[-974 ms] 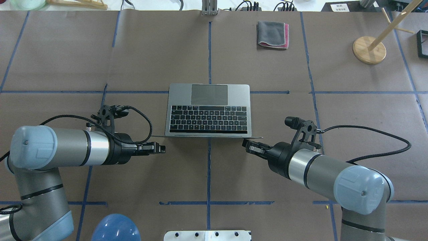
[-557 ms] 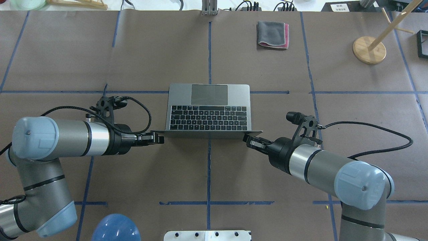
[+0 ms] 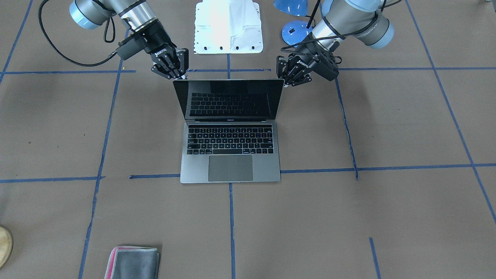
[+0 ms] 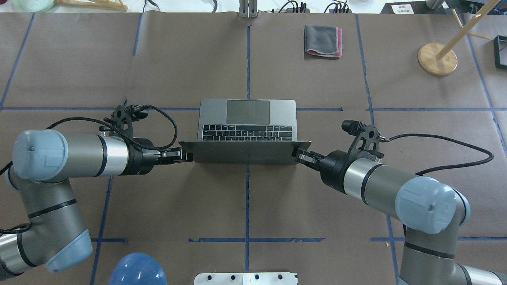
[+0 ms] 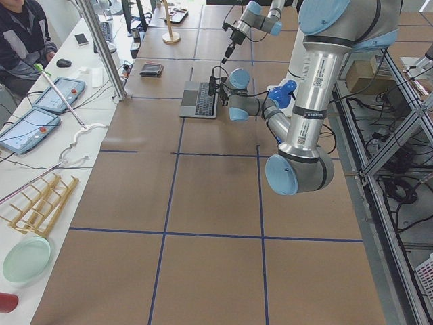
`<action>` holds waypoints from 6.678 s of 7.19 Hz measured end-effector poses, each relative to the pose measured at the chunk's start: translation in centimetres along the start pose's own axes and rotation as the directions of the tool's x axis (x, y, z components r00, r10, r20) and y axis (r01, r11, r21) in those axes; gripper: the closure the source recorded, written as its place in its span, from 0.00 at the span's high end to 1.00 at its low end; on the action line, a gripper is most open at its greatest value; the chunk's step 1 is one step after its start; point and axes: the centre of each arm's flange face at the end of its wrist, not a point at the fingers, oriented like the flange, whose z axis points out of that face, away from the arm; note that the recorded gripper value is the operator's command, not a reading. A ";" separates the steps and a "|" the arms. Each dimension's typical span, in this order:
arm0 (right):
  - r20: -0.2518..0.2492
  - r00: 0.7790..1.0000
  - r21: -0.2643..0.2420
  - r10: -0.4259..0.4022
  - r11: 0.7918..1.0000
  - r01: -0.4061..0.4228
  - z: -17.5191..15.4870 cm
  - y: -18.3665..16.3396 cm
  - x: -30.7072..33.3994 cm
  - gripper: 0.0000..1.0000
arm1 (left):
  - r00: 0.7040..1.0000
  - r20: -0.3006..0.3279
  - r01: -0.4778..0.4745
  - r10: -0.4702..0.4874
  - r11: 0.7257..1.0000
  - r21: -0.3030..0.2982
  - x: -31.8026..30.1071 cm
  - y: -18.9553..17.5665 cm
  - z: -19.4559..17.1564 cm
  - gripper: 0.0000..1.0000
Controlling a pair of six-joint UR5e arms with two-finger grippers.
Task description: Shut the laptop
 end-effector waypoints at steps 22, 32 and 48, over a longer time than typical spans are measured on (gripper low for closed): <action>-0.282 0.959 0.011 0.008 1.000 -0.005 16.3 -6.1 3.1 0.77 | 0.981 0.185 0.047 -0.055 0.998 0.049 -3.6 -7.7 11.8 0.54; -0.423 0.860 -0.384 -0.284 0.916 0.114 -0.5 -20.2 12.5 1.00 | 0.951 0.300 -0.035 0.077 0.989 -0.145 -18.4 -17.6 -9.8 1.00; -0.452 0.789 -0.583 -0.416 0.807 0.092 -29.1 -32.9 42.9 1.00 | 0.820 0.553 0.082 0.149 0.925 -0.372 -47.0 -14.8 -39.0 1.00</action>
